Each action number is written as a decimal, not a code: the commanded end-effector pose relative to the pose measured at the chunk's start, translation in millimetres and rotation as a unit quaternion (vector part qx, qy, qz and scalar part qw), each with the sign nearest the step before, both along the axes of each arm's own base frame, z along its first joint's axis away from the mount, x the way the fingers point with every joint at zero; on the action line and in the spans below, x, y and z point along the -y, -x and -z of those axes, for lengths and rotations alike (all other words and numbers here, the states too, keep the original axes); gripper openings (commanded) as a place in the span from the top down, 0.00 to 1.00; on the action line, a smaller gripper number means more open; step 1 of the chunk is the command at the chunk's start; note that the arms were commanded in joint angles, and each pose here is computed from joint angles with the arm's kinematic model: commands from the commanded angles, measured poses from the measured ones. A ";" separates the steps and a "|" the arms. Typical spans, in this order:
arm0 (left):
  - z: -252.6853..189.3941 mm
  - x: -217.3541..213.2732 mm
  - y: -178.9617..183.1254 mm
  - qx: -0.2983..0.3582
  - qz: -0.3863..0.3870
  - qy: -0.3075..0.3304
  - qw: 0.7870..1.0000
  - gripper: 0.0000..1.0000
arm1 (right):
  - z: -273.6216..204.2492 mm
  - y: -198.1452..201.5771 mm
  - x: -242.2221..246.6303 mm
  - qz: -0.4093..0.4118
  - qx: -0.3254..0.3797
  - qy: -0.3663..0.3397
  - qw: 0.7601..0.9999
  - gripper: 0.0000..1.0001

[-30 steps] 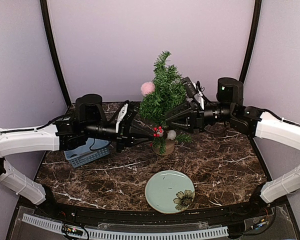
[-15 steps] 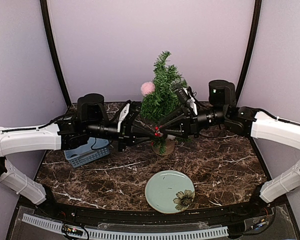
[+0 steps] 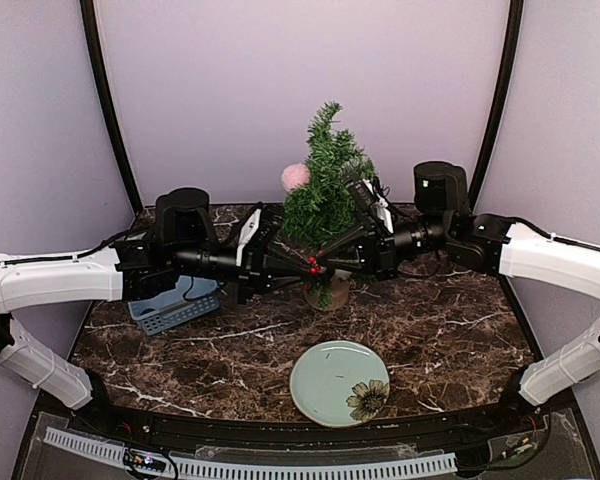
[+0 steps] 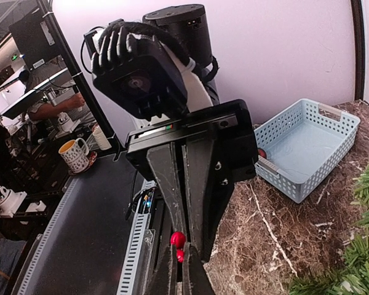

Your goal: Decorate the small christmas tree

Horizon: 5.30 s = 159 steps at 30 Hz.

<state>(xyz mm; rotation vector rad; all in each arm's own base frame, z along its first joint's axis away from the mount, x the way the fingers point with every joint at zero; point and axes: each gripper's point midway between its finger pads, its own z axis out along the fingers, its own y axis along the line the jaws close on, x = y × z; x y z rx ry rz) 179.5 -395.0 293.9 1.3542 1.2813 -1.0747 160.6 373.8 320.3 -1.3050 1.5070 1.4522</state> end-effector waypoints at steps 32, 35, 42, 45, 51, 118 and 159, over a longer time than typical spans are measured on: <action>-31.4 -95.8 -74.2 -0.045 -0.244 0.102 0.964 0.13 | -28.5 -123.6 13.8 0.364 0.246 0.139 0.888 1.00; -30.6 -97.0 -74.8 -0.043 -0.247 0.100 0.963 0.13 | -18.6 -131.0 14.0 0.383 0.259 0.170 0.870 1.00; -28.1 -98.0 -75.3 -0.043 -0.250 0.097 0.962 0.13 | -3.1 -142.7 15.3 0.406 0.269 0.209 0.848 1.00; -26.4 -97.5 -75.7 -0.044 -0.250 0.096 0.962 0.13 | 0.5 -143.8 13.5 0.407 0.272 0.213 0.846 1.00; -24.6 -97.2 -76.5 -0.045 -0.249 0.093 0.963 0.13 | -22.7 -136.2 10.0 0.403 0.276 0.171 0.856 1.00; 49.9 -200.9 -154.1 -0.264 -0.556 -0.086 0.784 0.09 | -38.5 -97.2 21.7 0.362 0.271 0.078 0.889 0.25; 245.7 -340.6 -101.7 -0.543 -0.757 -0.241 0.274 0.10 | -49.4 -107.8 77.4 0.412 0.232 0.025 0.881 0.18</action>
